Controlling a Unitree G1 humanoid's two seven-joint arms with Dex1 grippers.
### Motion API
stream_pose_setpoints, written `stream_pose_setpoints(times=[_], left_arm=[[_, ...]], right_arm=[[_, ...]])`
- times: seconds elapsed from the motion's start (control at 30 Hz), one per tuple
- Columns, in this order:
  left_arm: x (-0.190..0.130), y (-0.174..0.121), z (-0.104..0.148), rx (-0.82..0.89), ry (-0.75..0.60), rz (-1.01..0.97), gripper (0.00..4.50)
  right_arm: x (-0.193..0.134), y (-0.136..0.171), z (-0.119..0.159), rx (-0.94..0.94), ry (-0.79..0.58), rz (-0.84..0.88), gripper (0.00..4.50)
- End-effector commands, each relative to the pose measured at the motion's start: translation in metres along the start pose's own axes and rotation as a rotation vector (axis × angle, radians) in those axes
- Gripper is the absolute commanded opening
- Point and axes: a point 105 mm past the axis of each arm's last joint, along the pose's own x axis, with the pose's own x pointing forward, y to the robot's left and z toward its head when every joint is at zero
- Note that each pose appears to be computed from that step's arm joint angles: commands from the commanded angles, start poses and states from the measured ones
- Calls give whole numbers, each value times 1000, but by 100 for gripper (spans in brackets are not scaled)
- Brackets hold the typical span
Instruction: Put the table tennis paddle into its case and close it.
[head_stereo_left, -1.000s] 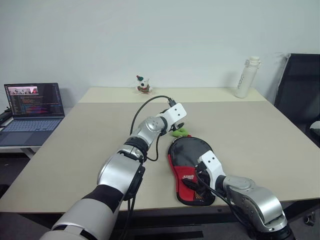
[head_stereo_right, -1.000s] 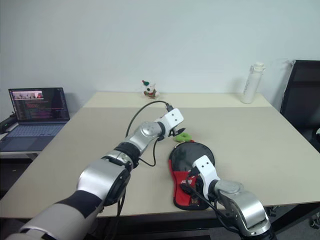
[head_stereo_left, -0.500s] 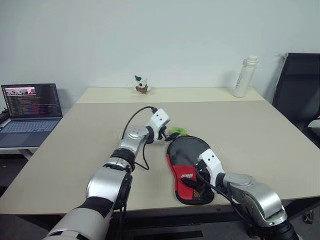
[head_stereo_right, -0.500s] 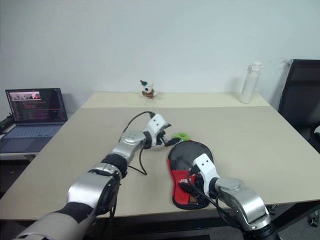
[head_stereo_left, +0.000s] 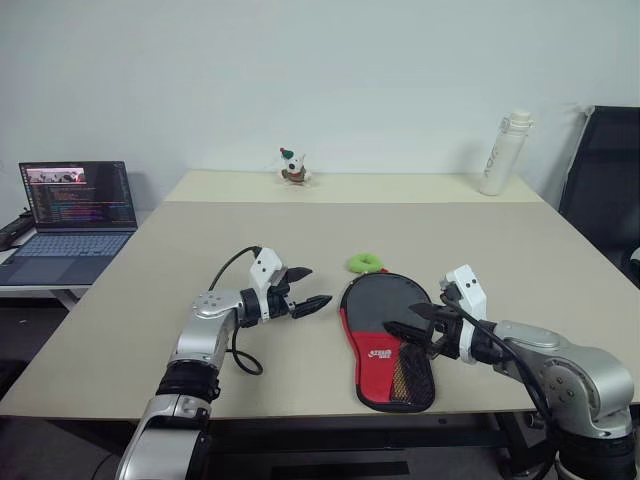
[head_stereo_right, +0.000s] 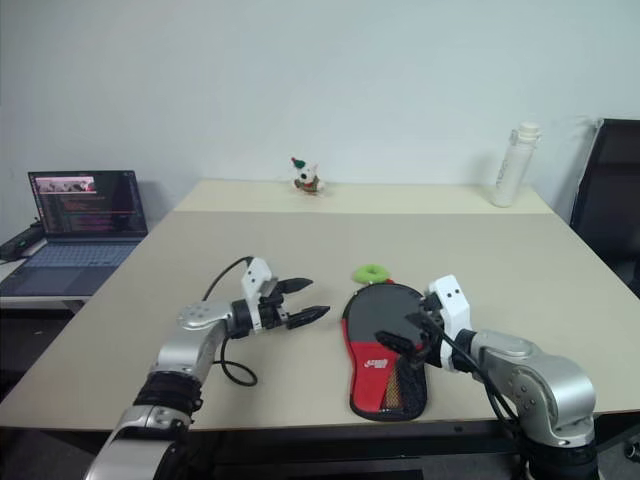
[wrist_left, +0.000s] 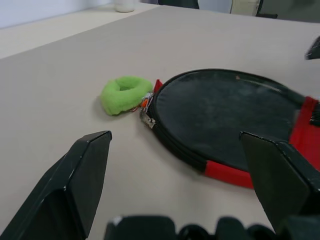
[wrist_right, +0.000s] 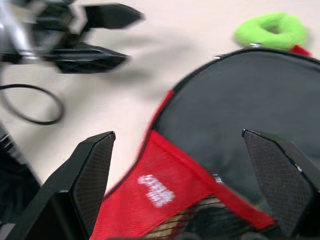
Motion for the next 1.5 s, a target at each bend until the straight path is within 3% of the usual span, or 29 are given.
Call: stream_pose_setpoints(times=[0.03, 0.47, 0.67, 1.07, 1.2, 1.5], left_arm=[[9, -8, 21, 43, -42, -28, 444], [62, -26, 0, 114, 33, -81, 444], [61, -25, -5, 99, 29, -82, 444], [55, -25, 3, 93, -12, -94, 444], [49, -23, 7, 105, -19, -85, 450], [38, -17, 22, 130, -46, -61, 450]], right_arm=[[1, -11, 13, -72, -36, -45, 450], [9, -34, 18, -131, -54, -132, 450], [22, -69, 13, -100, -62, -301, 450], [46, -99, -21, -37, 24, -373, 450], [44, -95, -24, 3, 20, -379, 359], [37, -79, -31, 73, 38, -439, 44]])
